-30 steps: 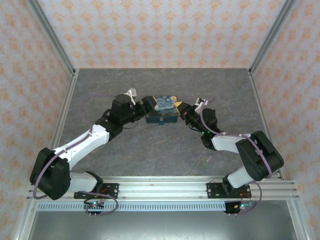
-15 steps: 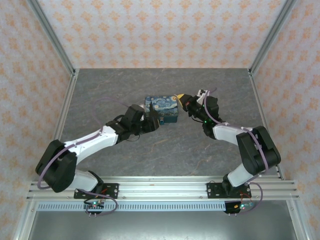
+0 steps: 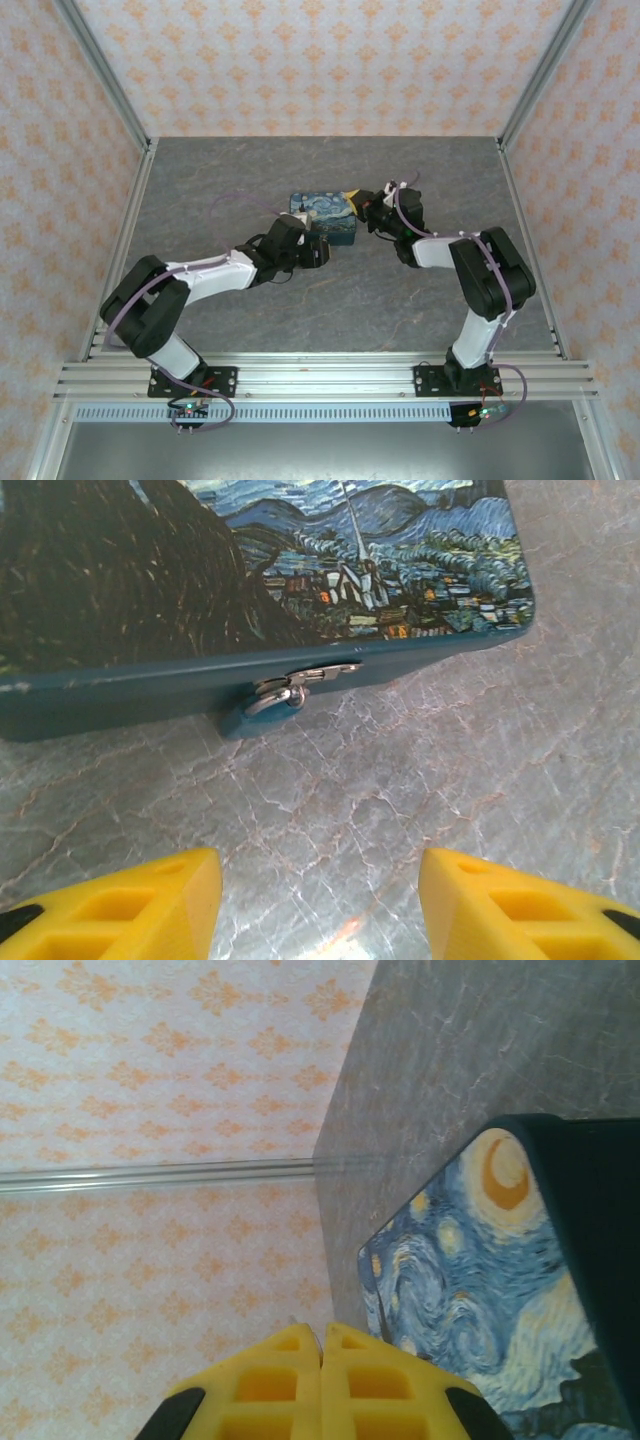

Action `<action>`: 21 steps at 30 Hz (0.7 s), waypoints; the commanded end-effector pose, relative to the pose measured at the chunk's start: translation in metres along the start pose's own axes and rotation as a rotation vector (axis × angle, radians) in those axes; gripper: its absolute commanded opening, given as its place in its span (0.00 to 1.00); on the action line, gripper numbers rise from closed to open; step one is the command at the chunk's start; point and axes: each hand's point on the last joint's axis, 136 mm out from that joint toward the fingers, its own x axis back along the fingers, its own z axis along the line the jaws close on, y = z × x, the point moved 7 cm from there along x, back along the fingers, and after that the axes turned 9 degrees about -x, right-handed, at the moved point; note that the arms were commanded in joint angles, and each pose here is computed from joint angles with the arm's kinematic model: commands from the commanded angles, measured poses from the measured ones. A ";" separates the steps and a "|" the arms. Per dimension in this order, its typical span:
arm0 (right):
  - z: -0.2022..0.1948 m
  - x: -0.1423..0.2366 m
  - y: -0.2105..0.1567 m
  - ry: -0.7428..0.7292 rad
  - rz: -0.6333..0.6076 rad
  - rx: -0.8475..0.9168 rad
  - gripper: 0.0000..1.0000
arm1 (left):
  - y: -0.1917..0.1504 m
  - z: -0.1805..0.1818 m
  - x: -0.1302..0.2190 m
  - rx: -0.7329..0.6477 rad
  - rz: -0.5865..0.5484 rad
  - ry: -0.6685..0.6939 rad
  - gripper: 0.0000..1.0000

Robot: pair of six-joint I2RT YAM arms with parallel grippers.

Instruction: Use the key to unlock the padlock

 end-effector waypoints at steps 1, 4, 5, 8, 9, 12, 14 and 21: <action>0.022 -0.006 0.003 0.098 0.011 0.016 0.00 | 0.007 0.001 -0.008 -0.050 -0.066 0.009 0.53; 0.019 -0.010 0.004 0.097 0.013 0.008 0.00 | 0.004 0.004 -0.013 -0.055 -0.076 0.020 0.53; 0.018 -0.011 0.004 0.098 0.014 0.006 0.00 | 0.003 0.006 -0.015 -0.054 -0.077 0.025 0.53; 0.015 -0.014 0.005 0.098 0.015 -0.002 0.00 | 0.003 0.007 -0.024 -0.077 -0.071 0.028 0.51; 0.013 -0.015 0.006 0.095 0.013 -0.007 0.00 | 0.003 0.007 -0.026 -0.084 -0.070 0.028 0.51; 0.010 -0.016 0.006 0.091 0.014 -0.014 0.00 | 0.002 0.008 -0.035 -0.096 -0.064 0.039 0.49; 0.008 -0.017 0.007 0.088 0.014 -0.018 0.00 | 0.003 0.010 -0.040 -0.100 -0.072 0.046 0.48; 0.004 -0.018 0.007 0.073 0.017 -0.025 0.00 | 0.009 0.013 -0.049 -0.128 -0.107 0.086 0.44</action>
